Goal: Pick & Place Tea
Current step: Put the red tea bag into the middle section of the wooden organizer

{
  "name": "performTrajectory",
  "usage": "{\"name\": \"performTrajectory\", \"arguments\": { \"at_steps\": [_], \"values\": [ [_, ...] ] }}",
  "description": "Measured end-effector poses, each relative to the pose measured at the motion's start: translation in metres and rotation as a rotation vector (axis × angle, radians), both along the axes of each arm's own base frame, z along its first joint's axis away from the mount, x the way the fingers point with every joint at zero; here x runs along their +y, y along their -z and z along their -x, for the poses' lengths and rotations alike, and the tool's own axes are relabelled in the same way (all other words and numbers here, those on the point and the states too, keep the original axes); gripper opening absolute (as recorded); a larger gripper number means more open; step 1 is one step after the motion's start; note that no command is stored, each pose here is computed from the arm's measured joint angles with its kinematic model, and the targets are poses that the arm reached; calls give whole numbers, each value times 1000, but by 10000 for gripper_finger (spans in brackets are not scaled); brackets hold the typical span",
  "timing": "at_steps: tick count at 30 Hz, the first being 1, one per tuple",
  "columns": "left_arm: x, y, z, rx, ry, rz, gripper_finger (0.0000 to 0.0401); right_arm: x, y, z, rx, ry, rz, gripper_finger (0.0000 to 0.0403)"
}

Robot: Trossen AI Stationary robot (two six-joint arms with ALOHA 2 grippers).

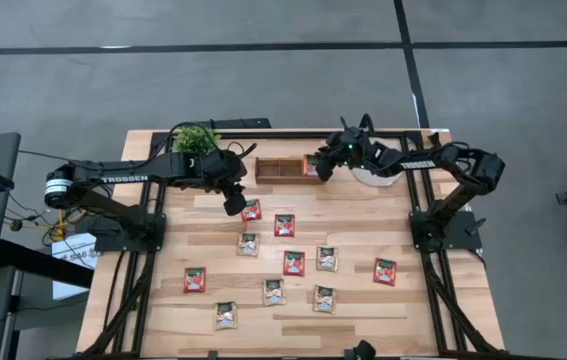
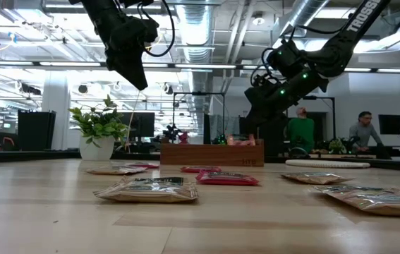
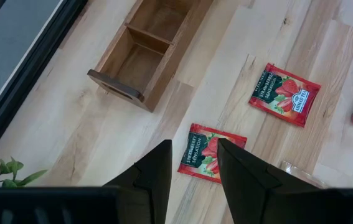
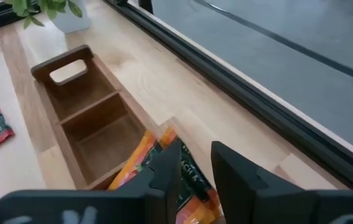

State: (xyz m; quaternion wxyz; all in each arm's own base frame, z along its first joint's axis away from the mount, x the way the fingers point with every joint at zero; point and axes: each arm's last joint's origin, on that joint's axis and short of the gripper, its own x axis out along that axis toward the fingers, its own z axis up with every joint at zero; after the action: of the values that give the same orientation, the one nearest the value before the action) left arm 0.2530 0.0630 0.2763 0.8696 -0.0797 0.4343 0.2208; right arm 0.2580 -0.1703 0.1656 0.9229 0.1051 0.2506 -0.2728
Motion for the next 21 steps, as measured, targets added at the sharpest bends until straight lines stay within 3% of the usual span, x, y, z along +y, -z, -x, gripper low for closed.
{"name": "performTrajectory", "arguments": {
  "at_steps": [10,14,21],
  "values": [
    [0,0,0,-1,-2,1,121,4,-21,-17,17,-47,-3,66],
    [0,0,0,-1,-3,2,121,12,-29,-23,163,-88,-77,60],
    [0,0,0,-15,-45,31,121,51,-46,-30,347,-276,-74,47]
  ]
}}
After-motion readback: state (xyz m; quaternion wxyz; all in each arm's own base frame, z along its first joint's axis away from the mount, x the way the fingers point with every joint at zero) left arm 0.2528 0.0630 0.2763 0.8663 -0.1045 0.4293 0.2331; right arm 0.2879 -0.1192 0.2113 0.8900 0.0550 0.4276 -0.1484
